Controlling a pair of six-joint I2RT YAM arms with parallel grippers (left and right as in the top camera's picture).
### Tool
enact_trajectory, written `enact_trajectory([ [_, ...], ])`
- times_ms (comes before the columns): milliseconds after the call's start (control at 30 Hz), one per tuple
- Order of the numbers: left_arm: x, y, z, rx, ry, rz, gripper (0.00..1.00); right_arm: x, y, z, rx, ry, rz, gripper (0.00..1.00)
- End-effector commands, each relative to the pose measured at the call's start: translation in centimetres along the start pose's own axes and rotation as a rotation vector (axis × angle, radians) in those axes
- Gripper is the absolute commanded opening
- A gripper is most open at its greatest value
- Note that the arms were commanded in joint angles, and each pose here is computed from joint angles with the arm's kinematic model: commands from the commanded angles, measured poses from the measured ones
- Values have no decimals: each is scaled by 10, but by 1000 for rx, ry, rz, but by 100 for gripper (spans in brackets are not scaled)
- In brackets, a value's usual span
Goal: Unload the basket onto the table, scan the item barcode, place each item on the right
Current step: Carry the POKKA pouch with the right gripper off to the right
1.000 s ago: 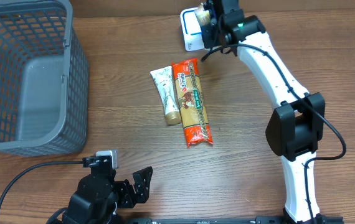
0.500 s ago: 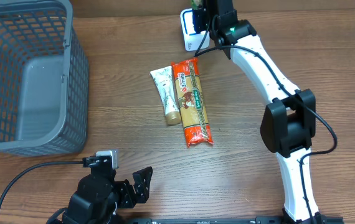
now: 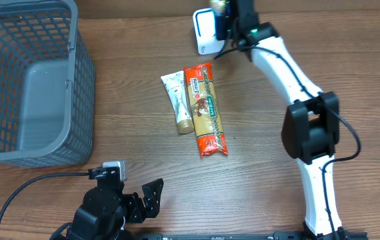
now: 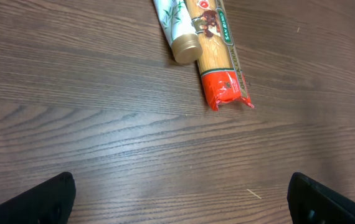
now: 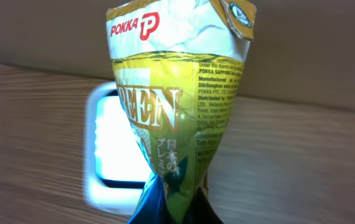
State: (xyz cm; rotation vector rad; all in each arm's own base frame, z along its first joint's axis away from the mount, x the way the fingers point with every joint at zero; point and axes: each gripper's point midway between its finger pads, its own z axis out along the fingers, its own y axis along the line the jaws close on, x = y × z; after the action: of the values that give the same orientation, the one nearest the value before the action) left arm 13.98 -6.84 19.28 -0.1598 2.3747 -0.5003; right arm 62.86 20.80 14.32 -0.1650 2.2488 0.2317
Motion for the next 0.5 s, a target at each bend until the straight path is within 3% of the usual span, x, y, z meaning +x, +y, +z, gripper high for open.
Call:
enact_trajectory([
  [0,1,-1,0,7,2,-4,99,-96,-76,-93,93,-201,196,4],
  [167,1,-1,0,7,2,-4,100,-72,-181,-122,245,-112,406,4],
  [467,1,-1,0,7,2,-4,100,37,-367,-186,539,125,684,4],
])
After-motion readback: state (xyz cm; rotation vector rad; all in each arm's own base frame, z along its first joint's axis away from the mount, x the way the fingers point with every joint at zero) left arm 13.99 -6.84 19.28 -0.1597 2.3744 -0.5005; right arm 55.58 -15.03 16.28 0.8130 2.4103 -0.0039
